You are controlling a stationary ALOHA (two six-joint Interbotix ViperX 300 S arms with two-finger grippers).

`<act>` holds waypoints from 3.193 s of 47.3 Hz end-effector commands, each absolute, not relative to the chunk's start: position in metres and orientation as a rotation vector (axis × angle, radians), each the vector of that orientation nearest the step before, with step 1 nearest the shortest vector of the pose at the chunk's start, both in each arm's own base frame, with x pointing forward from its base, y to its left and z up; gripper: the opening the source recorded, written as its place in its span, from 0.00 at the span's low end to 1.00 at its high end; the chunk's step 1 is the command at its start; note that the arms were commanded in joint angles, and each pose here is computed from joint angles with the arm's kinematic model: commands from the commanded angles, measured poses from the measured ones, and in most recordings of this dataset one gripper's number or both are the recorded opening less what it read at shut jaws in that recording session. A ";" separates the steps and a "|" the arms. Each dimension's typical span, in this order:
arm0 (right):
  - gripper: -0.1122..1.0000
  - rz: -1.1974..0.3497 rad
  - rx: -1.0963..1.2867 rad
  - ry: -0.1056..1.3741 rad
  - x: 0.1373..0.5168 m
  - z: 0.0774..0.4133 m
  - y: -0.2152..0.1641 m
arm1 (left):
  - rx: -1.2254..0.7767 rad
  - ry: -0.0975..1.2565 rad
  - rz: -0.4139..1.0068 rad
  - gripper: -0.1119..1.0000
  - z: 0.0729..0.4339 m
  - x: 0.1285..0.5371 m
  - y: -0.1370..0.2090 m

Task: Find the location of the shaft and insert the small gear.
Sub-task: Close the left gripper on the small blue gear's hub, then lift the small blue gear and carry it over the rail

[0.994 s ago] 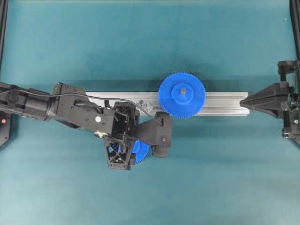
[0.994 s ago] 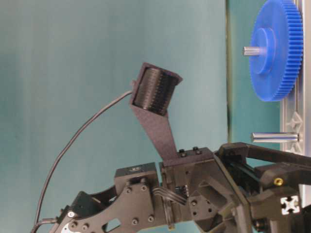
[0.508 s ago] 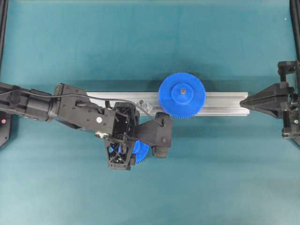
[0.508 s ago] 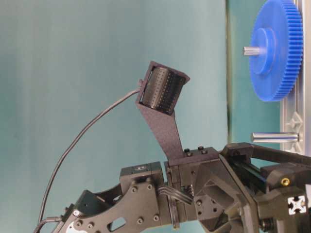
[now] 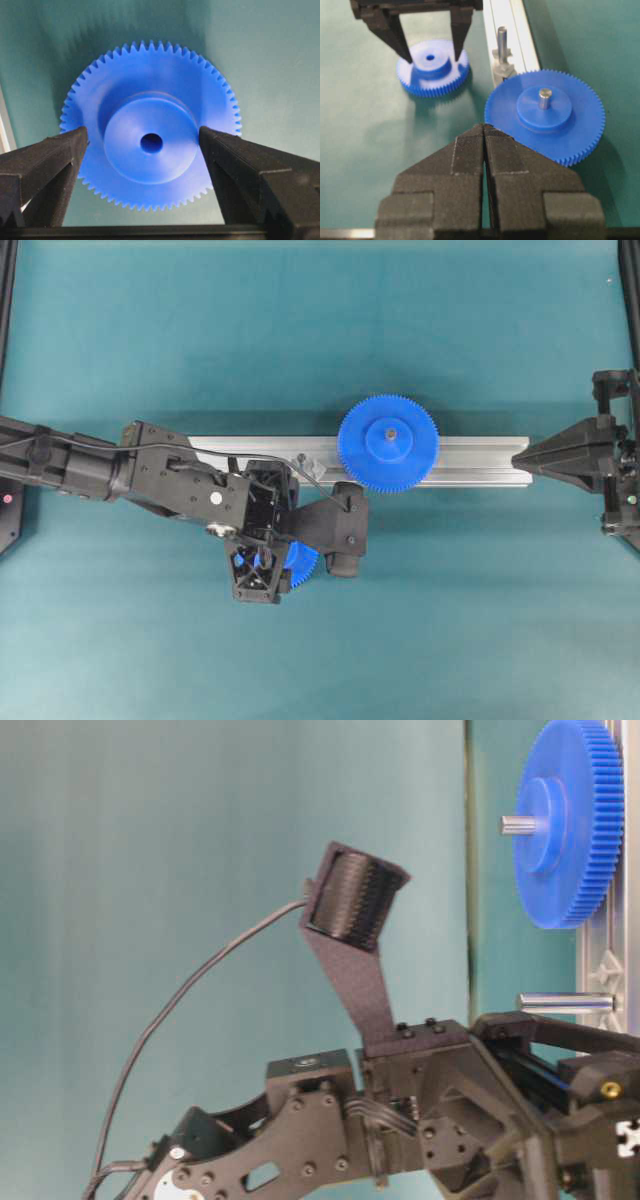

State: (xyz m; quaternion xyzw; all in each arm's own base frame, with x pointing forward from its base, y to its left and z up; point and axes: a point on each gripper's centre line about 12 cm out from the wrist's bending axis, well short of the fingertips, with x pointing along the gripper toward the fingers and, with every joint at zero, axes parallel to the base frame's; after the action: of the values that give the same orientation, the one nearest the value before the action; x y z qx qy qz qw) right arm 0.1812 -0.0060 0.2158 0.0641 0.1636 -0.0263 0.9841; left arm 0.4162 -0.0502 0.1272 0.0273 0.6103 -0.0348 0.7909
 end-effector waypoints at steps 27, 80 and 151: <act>0.08 -0.055 0.137 0.318 0.183 0.220 -0.006 | 0.056 1.287 -0.071 0.93 0.131 0.423 -0.049; 0.08 -0.054 0.136 0.323 0.183 0.218 -0.006 | 0.068 1.322 -0.075 0.67 0.130 0.420 -0.049; 0.08 -0.055 0.137 0.315 0.181 0.219 -0.006 | 0.119 1.261 -0.112 0.67 0.246 0.433 -0.052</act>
State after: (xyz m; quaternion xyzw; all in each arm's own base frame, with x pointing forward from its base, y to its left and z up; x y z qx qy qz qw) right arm 0.1794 -0.0059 0.2151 0.0641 0.1621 -0.0262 0.9844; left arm 0.4325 -0.0507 0.2133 0.0544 0.6179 -0.0506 0.7828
